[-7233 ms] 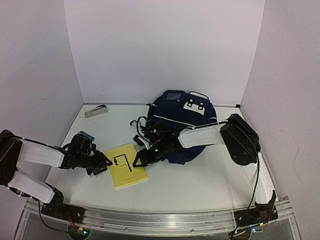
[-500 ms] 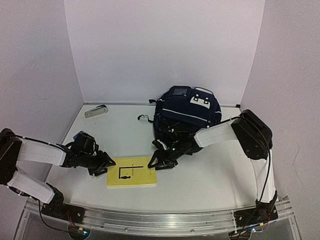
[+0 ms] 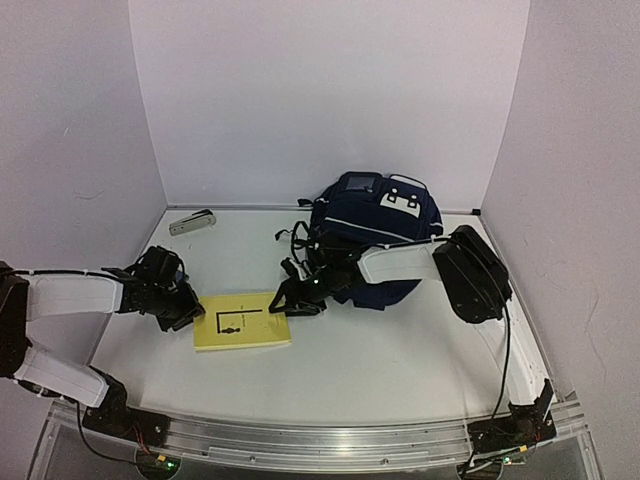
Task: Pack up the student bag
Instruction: Move the book to the center of the board.
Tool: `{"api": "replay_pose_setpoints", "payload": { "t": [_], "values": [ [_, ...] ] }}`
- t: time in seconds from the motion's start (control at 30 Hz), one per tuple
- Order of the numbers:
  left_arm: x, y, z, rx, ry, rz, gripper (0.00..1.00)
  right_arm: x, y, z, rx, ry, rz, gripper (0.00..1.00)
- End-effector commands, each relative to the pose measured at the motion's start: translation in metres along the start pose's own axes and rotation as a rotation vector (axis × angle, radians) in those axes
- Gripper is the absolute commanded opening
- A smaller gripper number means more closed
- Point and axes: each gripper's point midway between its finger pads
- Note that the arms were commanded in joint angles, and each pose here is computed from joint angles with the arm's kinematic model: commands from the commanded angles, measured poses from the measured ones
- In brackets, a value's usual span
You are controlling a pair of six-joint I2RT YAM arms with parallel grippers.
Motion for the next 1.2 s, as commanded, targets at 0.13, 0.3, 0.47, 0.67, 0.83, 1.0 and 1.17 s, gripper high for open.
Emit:
{"api": "replay_pose_setpoints", "payload": {
  "t": [0.13, 0.3, 0.47, 0.67, 0.83, 1.0, 1.17],
  "values": [
    [-0.027, -0.029, 0.072, 0.018, -0.152, -0.149, 0.35, 0.053, 0.034, 0.036, -0.089, -0.073, 0.085, 0.56],
    [-0.03, -0.026, 0.102, 0.022, -0.22, -0.138, 0.34, 0.071, 0.045, 0.058, -0.119, -0.113, 0.132, 0.58],
    [-0.033, -0.021, 0.127, 0.002, -0.268, -0.117, 0.35, 0.083, 0.049, 0.07, -0.151, -0.159, 0.136, 0.6],
    [-0.017, 0.009, 0.135, -0.12, -0.234, -0.097, 0.58, 0.102, 0.027, 0.07, -0.147, -0.179, 0.093, 0.65],
    [-0.003, 0.037, 0.127, -0.226, -0.204, -0.095, 0.73, 0.114, 0.007, 0.065, -0.115, -0.173, 0.067, 0.67],
    [-0.002, 0.051, 0.129, -0.242, -0.227, -0.079, 0.78, 0.116, 0.001, 0.065, -0.111, -0.175, 0.054, 0.67],
    [-0.004, 0.062, 0.127, -0.258, -0.227, -0.058, 0.81, 0.119, -0.004, 0.061, -0.102, -0.169, 0.042, 0.66]
  ]
}}
Point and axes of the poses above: each gripper's point midway between its finger pads, its own x axis out along the fingers, its own y axis along the line the jaws close on, z = x × y, and after that the axes turned 2 degrees about x, right-handed
